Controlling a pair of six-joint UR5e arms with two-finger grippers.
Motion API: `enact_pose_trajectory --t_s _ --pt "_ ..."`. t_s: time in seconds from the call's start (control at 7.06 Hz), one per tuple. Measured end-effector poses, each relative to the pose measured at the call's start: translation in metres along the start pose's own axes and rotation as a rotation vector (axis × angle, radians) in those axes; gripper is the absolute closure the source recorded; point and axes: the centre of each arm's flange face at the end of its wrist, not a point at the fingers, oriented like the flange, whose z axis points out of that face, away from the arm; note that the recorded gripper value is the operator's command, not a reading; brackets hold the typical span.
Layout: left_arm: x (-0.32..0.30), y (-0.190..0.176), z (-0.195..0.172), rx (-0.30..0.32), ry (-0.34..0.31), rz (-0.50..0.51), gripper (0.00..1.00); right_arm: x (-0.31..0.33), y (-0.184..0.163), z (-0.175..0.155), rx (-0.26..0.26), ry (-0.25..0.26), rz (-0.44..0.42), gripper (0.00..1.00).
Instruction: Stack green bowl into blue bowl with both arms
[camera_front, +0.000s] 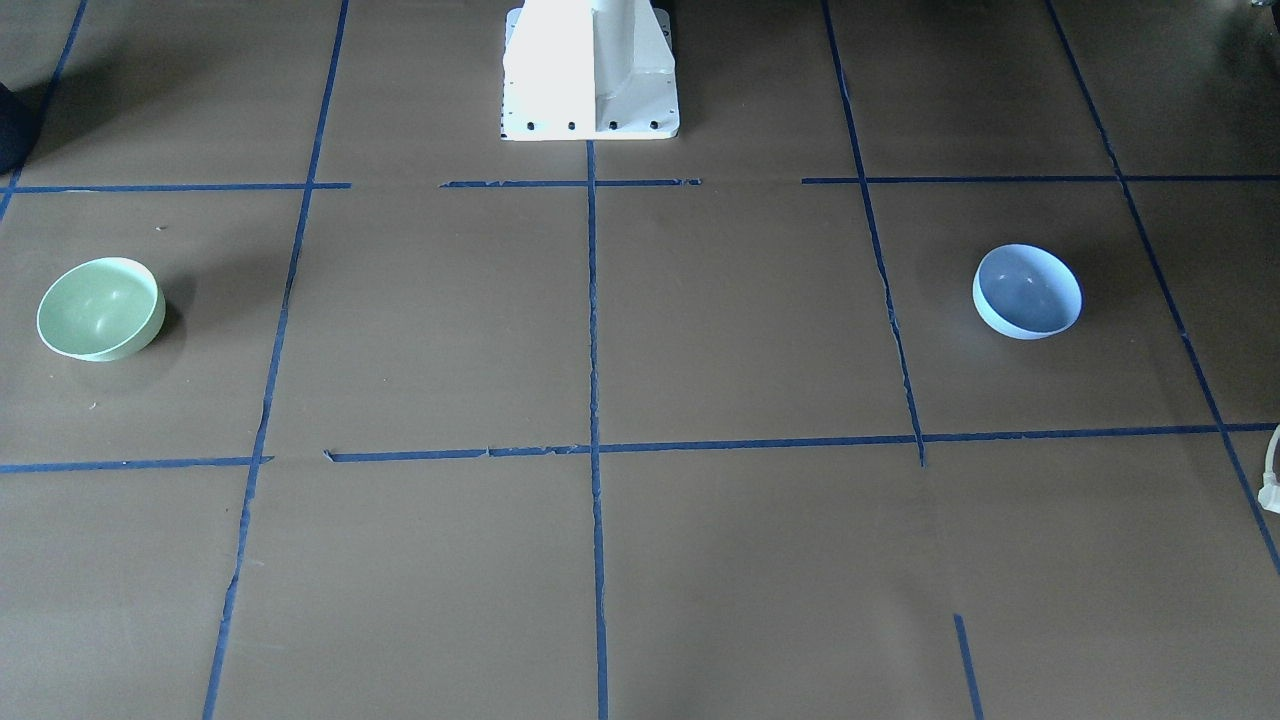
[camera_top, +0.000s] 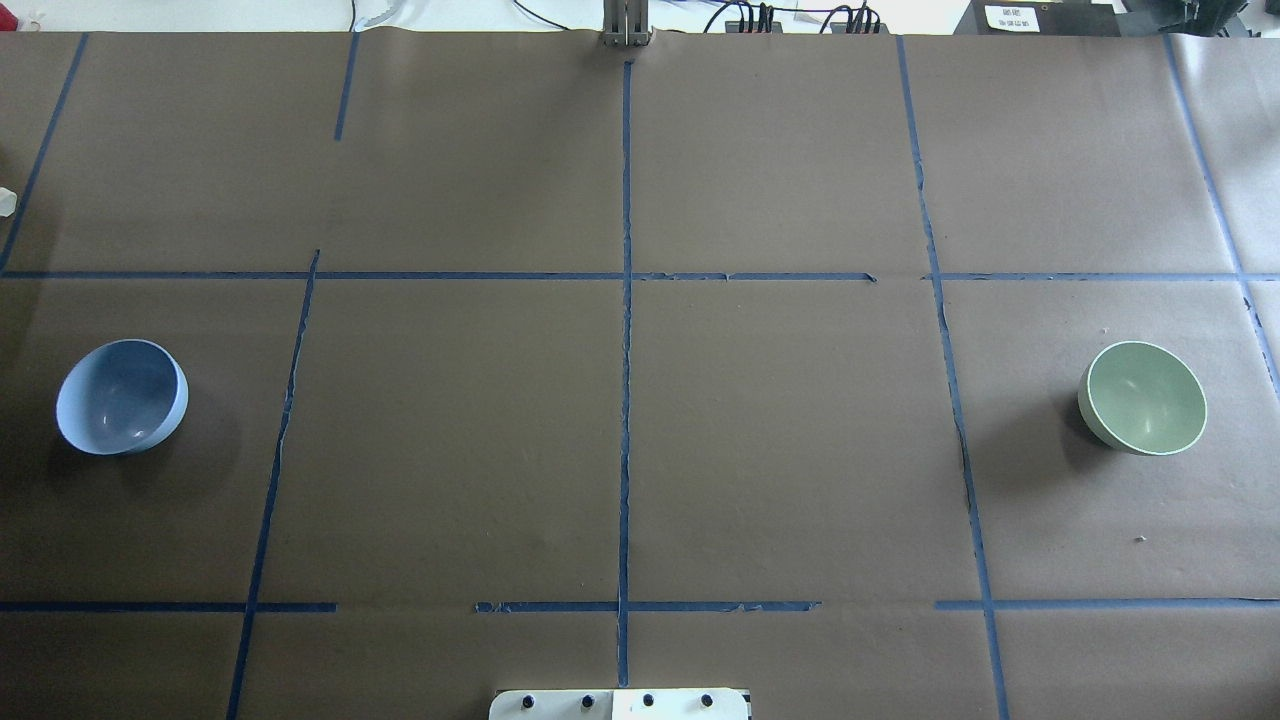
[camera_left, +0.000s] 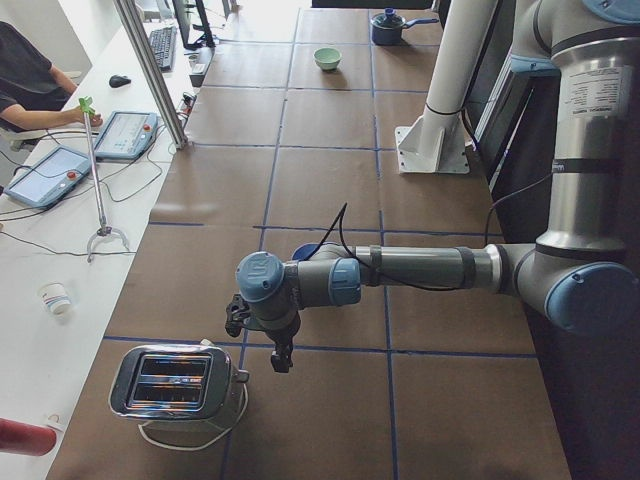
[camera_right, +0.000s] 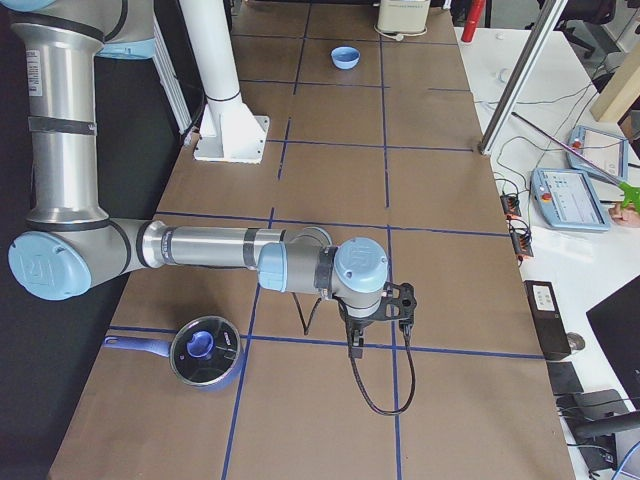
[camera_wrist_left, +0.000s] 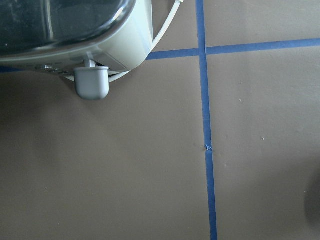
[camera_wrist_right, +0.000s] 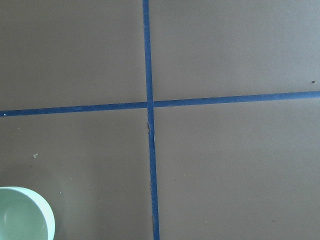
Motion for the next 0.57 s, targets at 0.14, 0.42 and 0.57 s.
enact_pose_trajectory --t_s 0.14,0.42,0.57 --pt "-0.0004 0.0003 0.0002 0.000 0.000 -0.001 0.00 -0.0004 -0.0003 -0.0004 0.001 0.000 -0.001 0.00" --pt "0.0001 0.0011 -0.0004 0.001 0.000 0.001 0.00 -0.0011 -0.0005 -0.0008 0.003 -0.002 -0.004 0.00" --pt "0.0010 0.0011 -0.0014 0.003 0.000 0.003 0.00 -0.0012 -0.0005 -0.0009 0.004 -0.003 -0.005 0.00"
